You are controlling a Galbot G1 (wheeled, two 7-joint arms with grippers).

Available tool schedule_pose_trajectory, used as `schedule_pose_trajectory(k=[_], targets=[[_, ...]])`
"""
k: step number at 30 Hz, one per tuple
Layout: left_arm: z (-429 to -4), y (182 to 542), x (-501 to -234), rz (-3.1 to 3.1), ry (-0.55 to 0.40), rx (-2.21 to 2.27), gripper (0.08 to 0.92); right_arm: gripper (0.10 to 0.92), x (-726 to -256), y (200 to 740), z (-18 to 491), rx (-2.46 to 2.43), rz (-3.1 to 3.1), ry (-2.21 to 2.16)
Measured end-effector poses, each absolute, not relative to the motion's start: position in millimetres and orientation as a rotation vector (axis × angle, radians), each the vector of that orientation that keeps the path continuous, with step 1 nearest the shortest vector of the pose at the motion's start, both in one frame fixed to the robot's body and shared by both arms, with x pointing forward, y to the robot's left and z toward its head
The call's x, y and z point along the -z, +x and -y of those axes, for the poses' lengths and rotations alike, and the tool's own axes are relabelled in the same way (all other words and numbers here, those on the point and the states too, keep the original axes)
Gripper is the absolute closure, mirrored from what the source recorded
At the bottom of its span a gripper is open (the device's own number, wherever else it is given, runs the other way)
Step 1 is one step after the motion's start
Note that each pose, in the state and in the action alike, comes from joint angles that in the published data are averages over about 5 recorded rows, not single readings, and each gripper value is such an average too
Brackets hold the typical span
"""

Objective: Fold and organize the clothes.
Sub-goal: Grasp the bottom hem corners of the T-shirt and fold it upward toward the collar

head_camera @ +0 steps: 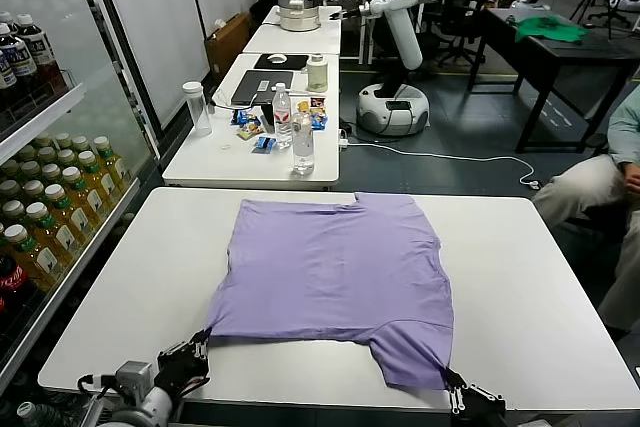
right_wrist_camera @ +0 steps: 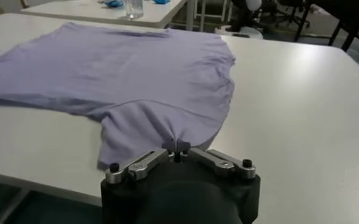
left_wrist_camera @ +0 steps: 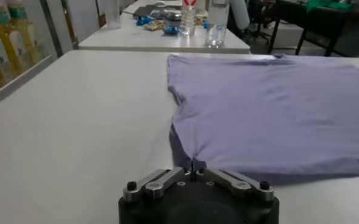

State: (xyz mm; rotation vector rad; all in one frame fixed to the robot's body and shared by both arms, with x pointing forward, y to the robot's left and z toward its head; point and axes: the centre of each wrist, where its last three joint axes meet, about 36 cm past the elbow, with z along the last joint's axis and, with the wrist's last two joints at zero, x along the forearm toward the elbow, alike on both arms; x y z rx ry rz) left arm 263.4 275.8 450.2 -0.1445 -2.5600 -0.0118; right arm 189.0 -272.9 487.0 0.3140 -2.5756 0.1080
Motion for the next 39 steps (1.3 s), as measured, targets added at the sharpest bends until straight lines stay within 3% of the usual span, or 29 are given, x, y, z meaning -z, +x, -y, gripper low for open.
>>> schedule_pose_trajectory(k=[6,11,39], targets=[[-278,236,-464,2.538,-0.143,0.029,0.912,0.91,-499,186,271,-0.144,2.589,0.334],[-279,236,-471,2.545,-0.165,-0.003,0.912,0.91,-502,202,268,-0.176,2.629,0.341],[-308,362,-451,2.653,-0.284,-0.149,0.912,0.91,-473,344,258,-0.188,2.71,0.309]])
